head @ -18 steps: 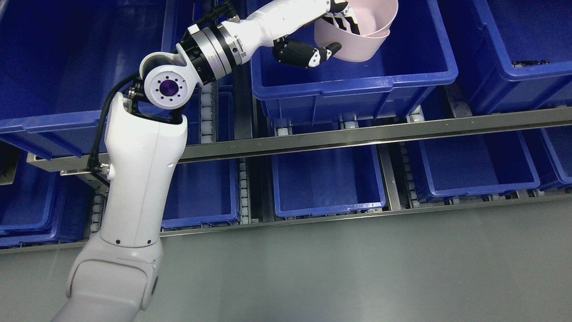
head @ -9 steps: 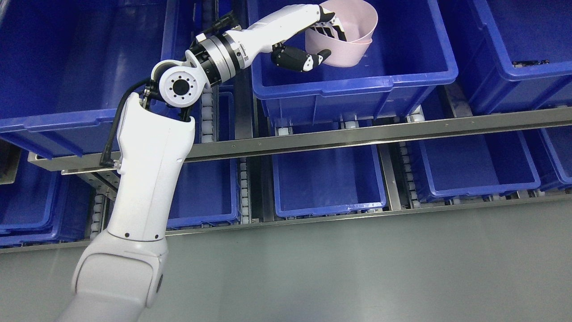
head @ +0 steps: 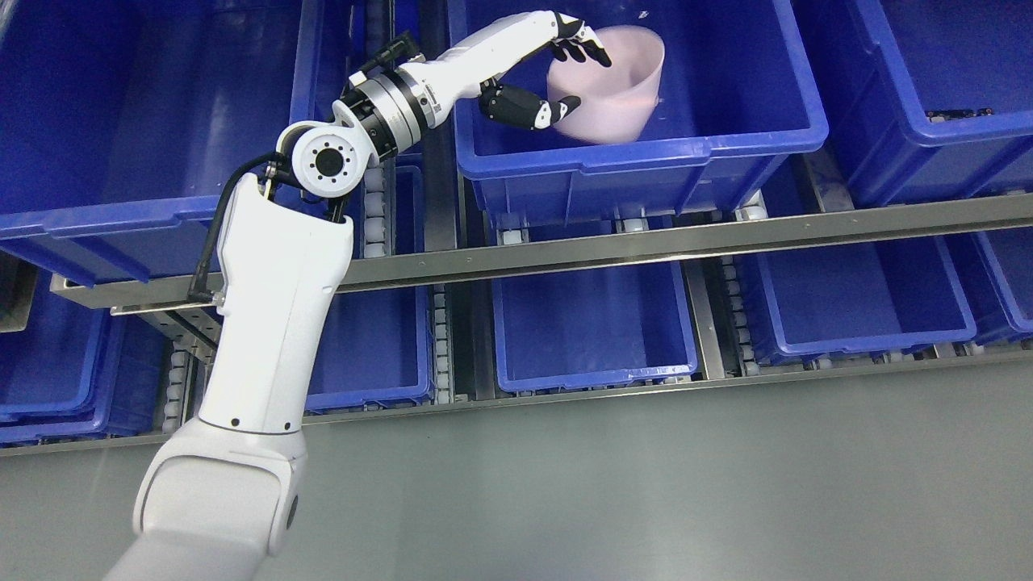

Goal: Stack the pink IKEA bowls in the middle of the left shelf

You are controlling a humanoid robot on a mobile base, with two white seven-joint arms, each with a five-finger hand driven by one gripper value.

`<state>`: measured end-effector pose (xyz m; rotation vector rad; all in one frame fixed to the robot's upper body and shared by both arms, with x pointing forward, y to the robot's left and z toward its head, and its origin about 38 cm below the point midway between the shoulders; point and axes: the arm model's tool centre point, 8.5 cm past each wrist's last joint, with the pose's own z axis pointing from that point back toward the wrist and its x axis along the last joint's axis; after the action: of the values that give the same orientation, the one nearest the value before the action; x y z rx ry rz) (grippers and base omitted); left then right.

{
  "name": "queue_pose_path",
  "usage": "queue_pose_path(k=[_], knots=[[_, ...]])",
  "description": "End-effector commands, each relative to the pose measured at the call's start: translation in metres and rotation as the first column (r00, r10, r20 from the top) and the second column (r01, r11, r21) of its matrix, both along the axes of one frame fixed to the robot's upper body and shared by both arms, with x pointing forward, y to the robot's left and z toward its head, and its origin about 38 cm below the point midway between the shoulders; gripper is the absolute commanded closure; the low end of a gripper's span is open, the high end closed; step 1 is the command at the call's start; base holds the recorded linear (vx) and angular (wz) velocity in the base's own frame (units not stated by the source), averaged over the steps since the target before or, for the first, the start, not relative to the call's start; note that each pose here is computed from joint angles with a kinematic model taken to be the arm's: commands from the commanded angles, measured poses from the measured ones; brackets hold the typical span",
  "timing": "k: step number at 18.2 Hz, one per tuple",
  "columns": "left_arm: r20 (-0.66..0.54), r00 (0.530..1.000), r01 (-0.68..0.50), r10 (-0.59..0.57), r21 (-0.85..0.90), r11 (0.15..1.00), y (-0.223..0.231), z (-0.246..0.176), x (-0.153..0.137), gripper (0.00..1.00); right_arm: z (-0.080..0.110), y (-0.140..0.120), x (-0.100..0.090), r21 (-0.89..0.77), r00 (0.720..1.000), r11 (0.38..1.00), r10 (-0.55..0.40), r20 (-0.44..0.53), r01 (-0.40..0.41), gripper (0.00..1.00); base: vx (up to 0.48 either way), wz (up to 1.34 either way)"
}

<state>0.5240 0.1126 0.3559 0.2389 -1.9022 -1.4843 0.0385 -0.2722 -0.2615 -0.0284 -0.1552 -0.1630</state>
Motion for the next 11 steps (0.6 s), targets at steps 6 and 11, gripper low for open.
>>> queue_pose_path(k=[6, 11], knots=[[0.021, 0.978, -0.181, 0.209, -0.421, 0.889, 0.076, 0.031, 0.017, 0.09, 0.001, -0.011, -0.001, -0.018, 1.000, 1.000, 0.001, -0.001, -0.001, 0.00, 0.000, 0.00], [-0.142, 0.955, -0.233, 0.261, -0.903, 0.361, 0.129, 0.040, 0.014, 0.01, 0.001, -0.011, -0.001, -0.018, 1.000, 1.000, 0.001, -0.001, -0.001, 0.00, 0.000, 0.00]])
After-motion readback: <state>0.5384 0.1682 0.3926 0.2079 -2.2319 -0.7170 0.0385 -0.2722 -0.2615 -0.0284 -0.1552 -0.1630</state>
